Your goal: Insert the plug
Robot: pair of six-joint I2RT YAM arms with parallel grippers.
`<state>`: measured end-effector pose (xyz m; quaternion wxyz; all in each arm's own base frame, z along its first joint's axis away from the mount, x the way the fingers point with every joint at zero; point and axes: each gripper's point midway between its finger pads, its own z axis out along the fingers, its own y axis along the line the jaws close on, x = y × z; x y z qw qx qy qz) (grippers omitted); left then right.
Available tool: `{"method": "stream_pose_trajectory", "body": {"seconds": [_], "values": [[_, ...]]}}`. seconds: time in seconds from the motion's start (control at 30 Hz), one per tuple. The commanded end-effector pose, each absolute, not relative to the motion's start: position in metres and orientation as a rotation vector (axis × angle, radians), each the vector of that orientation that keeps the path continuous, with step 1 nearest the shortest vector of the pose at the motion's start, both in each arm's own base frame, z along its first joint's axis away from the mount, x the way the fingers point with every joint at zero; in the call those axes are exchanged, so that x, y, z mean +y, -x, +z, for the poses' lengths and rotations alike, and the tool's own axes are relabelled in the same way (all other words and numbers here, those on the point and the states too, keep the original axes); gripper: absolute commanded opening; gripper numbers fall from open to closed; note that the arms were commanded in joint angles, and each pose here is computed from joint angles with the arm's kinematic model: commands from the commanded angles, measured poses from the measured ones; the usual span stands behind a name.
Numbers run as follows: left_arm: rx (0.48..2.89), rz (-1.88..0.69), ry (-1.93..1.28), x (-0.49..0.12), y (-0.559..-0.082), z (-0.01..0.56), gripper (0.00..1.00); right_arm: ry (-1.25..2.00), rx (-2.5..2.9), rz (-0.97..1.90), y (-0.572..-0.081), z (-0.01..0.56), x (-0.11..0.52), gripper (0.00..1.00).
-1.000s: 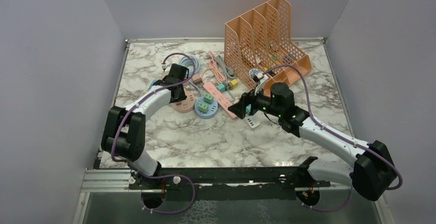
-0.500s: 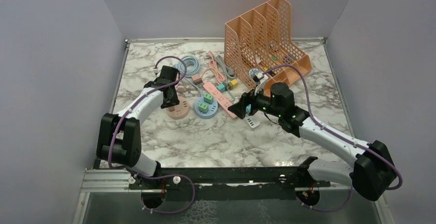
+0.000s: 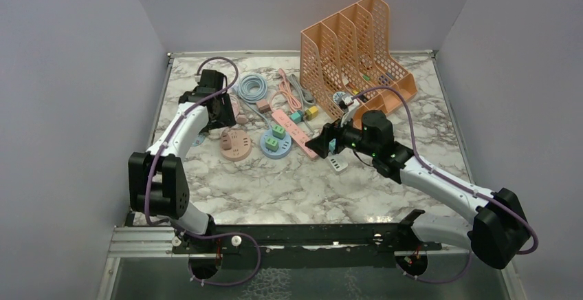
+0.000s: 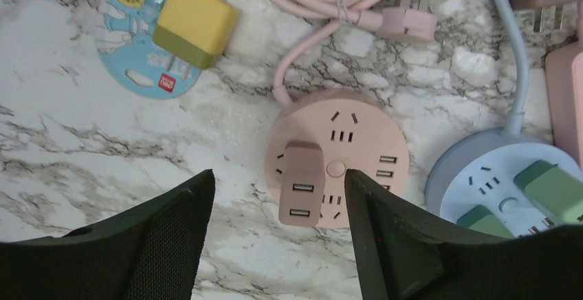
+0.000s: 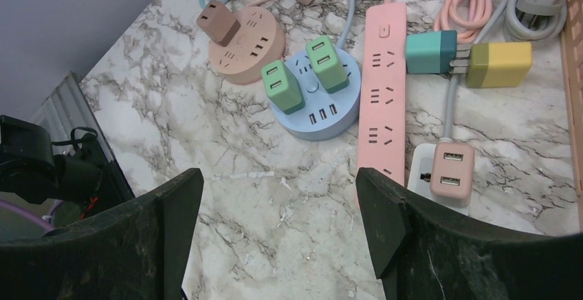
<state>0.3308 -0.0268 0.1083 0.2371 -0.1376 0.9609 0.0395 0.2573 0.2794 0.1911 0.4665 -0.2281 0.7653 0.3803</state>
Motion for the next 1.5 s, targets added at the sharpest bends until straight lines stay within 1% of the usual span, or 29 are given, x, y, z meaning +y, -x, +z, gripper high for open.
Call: {"method": "stream_pose_trajectory", "body": {"seconds": [0.0,0.27,0.37,0.5,0.6,0.77,0.9,1.03,1.17,1.33,1.47], "values": [[2.618,0.091,0.391,-0.012,-0.351,0.111,0.71,0.525,1.830,0.898,-0.268,0.211,0.278,0.82],[2.528,0.068,0.594,0.028,-0.381,0.093,0.72,0.480,1.868,0.915,-0.282,0.205,0.289,0.82],[2.550,0.043,0.585,0.034,-0.393,0.078,0.73,0.467,1.880,0.924,-0.287,0.203,0.294,0.82],[2.602,0.075,0.554,0.042,-0.402,0.057,0.76,0.477,1.875,0.950,-0.290,0.201,0.301,0.81],[2.623,0.124,0.538,0.050,-0.403,0.048,0.81,0.474,1.884,0.964,-0.290,0.198,0.304,0.81],[2.656,0.132,0.539,0.052,-0.397,0.036,0.82,0.467,1.891,0.979,-0.286,0.199,0.303,0.80],[2.667,0.125,0.549,0.050,-0.391,0.030,0.76,0.469,1.886,0.971,-0.284,0.201,0.300,0.80],[2.669,0.137,0.546,0.052,-0.390,0.027,0.62,0.467,1.877,0.960,-0.284,0.205,0.298,0.80],[2.681,0.090,0.533,0.046,-0.388,0.026,0.50,0.465,1.874,0.948,-0.283,0.207,0.295,0.80],[2.644,0.014,0.526,0.036,-0.382,0.047,0.48,0.457,1.869,0.938,-0.282,0.211,0.292,0.80],[2.595,-0.039,0.472,0.024,-0.379,0.077,0.47,0.452,1.881,0.937,-0.282,0.211,0.291,0.80]]}}
